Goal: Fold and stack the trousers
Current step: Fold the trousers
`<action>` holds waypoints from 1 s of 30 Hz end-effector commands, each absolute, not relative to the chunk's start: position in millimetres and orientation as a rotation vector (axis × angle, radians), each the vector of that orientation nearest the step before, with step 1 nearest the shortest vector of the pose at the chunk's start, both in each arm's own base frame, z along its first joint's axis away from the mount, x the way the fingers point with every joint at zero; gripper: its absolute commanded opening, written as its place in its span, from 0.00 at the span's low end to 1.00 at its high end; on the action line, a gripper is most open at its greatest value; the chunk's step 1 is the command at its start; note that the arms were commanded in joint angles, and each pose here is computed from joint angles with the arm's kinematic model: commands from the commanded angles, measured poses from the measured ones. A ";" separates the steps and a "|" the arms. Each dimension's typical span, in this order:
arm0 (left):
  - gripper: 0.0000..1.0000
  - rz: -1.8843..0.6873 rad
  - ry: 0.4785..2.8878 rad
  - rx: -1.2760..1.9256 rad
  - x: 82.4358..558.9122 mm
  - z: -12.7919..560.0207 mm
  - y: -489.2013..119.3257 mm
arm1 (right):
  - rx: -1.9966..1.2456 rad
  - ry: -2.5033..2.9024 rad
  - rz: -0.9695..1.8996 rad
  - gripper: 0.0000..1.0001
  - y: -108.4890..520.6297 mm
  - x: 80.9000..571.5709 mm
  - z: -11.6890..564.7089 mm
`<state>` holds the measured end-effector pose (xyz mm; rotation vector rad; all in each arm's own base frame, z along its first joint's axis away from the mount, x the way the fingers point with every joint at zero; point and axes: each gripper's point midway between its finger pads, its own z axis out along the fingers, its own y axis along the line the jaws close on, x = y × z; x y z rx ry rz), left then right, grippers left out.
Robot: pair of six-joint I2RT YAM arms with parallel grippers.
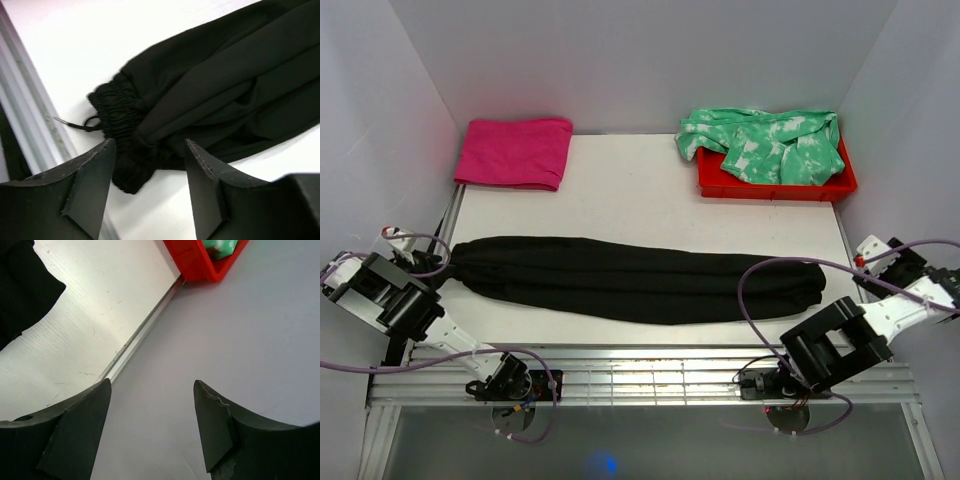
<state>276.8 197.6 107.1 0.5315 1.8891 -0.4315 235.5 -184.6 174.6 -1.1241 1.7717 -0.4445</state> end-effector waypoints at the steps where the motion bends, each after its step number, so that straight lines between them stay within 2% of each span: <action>1: 0.66 -0.390 1.938 0.554 281.1 139.0 184.2 | -1.504 1.571 -0.446 0.73 -163.1 236.0 198.6; 2: 0.66 -0.418 1.954 0.537 284.7 142.0 179.9 | -1.472 1.639 -0.294 0.75 -144.6 225.9 189.3; 4: 0.65 -0.500 2.050 0.530 290.4 138.4 161.7 | -1.456 1.671 -0.189 0.77 -120.0 231.7 180.8; 5: 0.69 -0.505 2.087 0.563 289.9 132.6 154.9 | -1.369 1.789 -0.157 0.78 -121.8 233.6 171.7; 8: 0.75 -0.399 2.152 0.586 287.5 129.7 155.9 | -1.385 1.875 -0.005 0.78 -75.6 229.4 147.9; 12: 0.75 -0.284 2.242 0.540 282.6 128.4 170.7 | -1.220 2.023 0.215 0.78 -28.8 225.3 130.3; 15: 0.75 -0.266 2.272 0.560 293.0 131.3 160.7 | -1.211 2.130 0.402 0.76 2.8 222.6 112.1; 18: 0.75 -0.246 2.329 0.579 310.6 121.9 145.2 | -1.213 2.252 0.461 0.71 12.4 227.3 85.7; 22: 0.73 -0.257 2.436 0.573 321.0 88.5 125.4 | -1.175 2.441 0.537 0.58 12.6 226.5 59.5; 24: 0.72 -0.297 2.482 0.556 318.8 72.7 118.4 | -1.188 2.529 0.524 0.58 3.2 225.1 41.4; 27: 0.67 -0.351 2.553 0.529 305.5 46.9 111.8 | -1.215 2.576 0.336 0.48 -23.1 243.9 16.6; 30: 0.59 -0.416 2.594 0.510 288.5 28.4 100.3 | -1.215 2.552 0.239 0.43 -36.3 275.9 13.3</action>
